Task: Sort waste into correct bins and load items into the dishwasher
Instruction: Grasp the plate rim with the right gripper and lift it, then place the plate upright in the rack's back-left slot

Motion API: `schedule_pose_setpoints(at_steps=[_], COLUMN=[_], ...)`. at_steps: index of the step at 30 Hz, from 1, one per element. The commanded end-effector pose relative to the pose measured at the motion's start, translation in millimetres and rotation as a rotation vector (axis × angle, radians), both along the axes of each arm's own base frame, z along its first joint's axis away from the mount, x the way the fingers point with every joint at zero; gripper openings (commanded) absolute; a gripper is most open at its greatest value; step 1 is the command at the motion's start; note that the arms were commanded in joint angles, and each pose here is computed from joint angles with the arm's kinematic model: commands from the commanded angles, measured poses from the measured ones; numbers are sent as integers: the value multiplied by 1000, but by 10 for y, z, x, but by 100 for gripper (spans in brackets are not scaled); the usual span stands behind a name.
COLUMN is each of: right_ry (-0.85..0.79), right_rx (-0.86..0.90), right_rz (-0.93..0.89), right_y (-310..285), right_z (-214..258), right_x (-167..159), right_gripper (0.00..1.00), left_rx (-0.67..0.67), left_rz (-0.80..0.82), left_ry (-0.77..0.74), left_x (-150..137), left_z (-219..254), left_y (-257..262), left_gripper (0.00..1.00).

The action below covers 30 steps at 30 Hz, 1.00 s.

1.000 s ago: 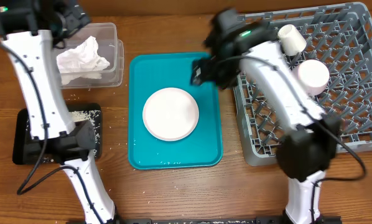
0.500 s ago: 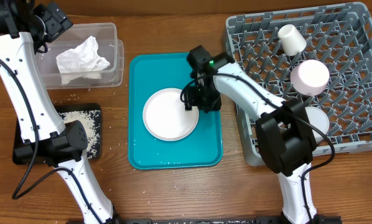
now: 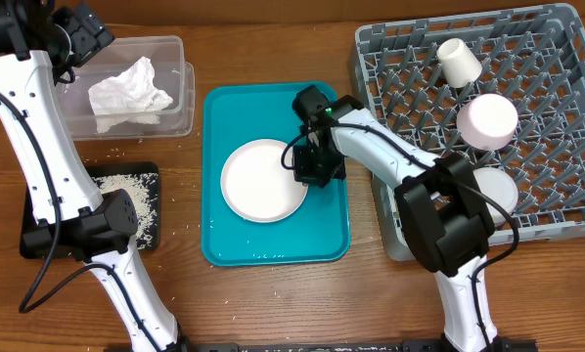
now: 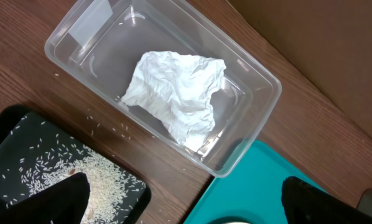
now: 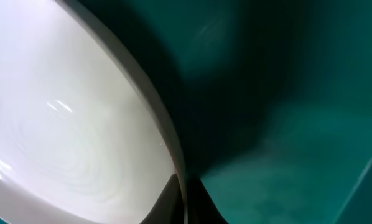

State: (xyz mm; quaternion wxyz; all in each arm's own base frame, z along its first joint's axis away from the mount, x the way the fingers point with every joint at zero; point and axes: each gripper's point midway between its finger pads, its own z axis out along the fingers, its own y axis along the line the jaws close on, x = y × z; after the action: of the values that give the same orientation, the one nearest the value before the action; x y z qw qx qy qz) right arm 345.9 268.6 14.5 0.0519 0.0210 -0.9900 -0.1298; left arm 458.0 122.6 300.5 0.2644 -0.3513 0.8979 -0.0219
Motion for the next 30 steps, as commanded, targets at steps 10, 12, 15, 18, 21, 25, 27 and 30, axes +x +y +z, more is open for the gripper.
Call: schedule_pose_setpoints(at_steps=[10, 12, 15, 18, 21, 25, 27, 30], right_ry=[-460, -549, -615, -613, -629, -673, -688, -697], right_rx=[-341, -469, -652, -722, -744, -792, -822, -845], right_rz=[-347, -433, -520, -548, -568, -575, -584, -588], right_y=[-1635, -2105, -2641, -2851, -2928, -2982, -3019, -3046], right_z=[1829, 2107, 2284, 2237, 2179, 2141, 2115, 2055], right_x=[1269, 1381, 1430, 1442, 1505, 1603, 1628, 1654], right_gripper=[4, 4, 4, 4, 4, 4, 4, 4], left_rx=[11, 11, 11, 11, 11, 11, 11, 11], left_rz=[-29, -29, -29, -29, -29, -29, -29, -29], left_ry=[-24, -24, -24, -24, -24, -24, -24, -24], left_x=[-25, -25, -25, -26, -25, -25, -25, -26], left_z=[103, 103, 103, 103, 103, 103, 103, 103], left_y=[-31, -31, -31, -31, -31, -31, -31, -31], left_gripper=[100, 100, 100, 100, 100, 100, 100, 100])
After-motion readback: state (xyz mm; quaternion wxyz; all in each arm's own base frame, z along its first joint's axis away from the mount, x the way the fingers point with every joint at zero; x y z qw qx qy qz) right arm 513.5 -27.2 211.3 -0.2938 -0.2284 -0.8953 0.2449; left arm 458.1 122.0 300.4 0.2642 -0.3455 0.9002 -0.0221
